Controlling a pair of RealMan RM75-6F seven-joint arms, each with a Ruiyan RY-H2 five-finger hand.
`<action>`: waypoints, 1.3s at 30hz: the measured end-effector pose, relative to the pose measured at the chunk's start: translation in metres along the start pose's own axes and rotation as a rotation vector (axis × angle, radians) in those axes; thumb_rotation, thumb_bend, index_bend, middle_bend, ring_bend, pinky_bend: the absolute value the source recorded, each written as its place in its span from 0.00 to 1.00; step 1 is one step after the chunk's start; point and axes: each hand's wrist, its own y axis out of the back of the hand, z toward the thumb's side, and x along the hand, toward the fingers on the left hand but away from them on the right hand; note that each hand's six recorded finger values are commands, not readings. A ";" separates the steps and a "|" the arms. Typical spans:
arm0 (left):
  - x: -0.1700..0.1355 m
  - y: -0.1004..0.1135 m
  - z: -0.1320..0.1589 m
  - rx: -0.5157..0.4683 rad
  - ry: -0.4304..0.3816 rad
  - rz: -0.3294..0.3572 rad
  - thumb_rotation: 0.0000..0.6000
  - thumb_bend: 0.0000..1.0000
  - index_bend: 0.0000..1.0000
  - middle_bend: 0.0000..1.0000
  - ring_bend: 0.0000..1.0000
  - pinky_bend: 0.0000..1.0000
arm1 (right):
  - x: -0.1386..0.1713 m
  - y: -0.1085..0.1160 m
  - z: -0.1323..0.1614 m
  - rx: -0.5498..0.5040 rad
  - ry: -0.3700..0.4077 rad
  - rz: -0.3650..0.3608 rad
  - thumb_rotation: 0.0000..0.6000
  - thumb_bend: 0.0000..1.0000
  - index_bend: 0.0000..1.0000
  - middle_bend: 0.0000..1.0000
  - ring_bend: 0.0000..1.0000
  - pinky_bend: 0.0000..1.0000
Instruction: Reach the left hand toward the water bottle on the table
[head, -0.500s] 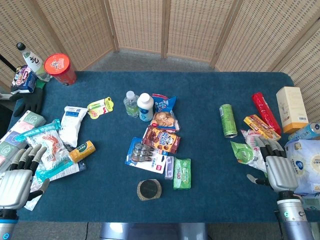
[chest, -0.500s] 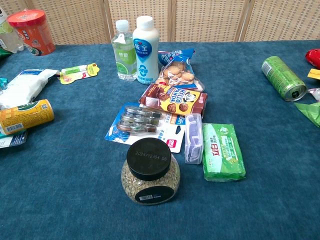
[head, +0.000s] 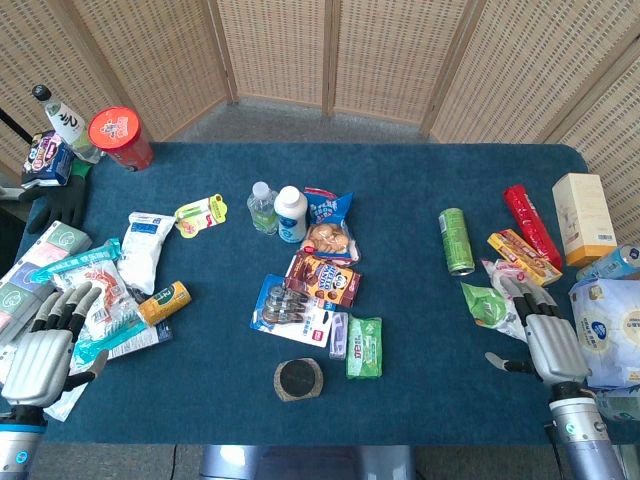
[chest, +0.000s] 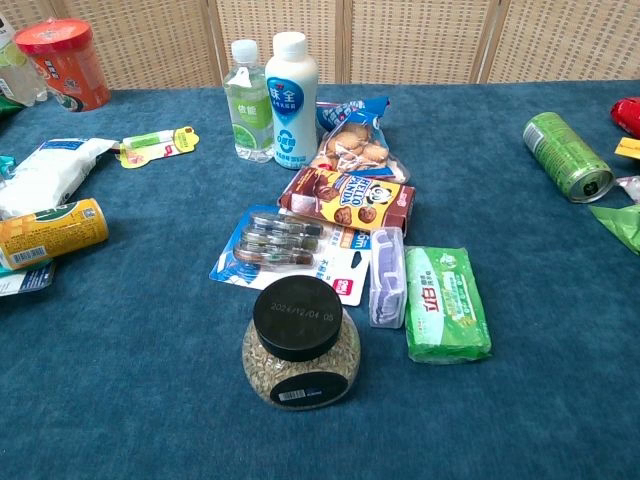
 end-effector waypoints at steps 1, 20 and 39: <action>0.003 0.000 0.000 -0.020 -0.001 -0.007 1.00 0.40 0.00 0.00 0.00 0.00 | 0.001 -0.001 0.000 -0.006 0.001 0.005 1.00 0.09 0.00 0.04 0.00 0.00; 0.137 -0.021 0.000 -0.464 0.009 -0.224 1.00 0.40 0.00 0.00 0.00 0.00 | 0.012 -0.005 -0.002 -0.029 -0.025 0.032 1.00 0.09 0.00 0.01 0.00 0.00; 0.257 -0.073 0.078 -0.743 -0.068 -0.247 1.00 0.40 0.00 0.00 0.00 0.00 | 0.026 0.013 -0.022 -0.061 -0.092 -0.012 1.00 0.09 0.00 0.01 0.00 0.00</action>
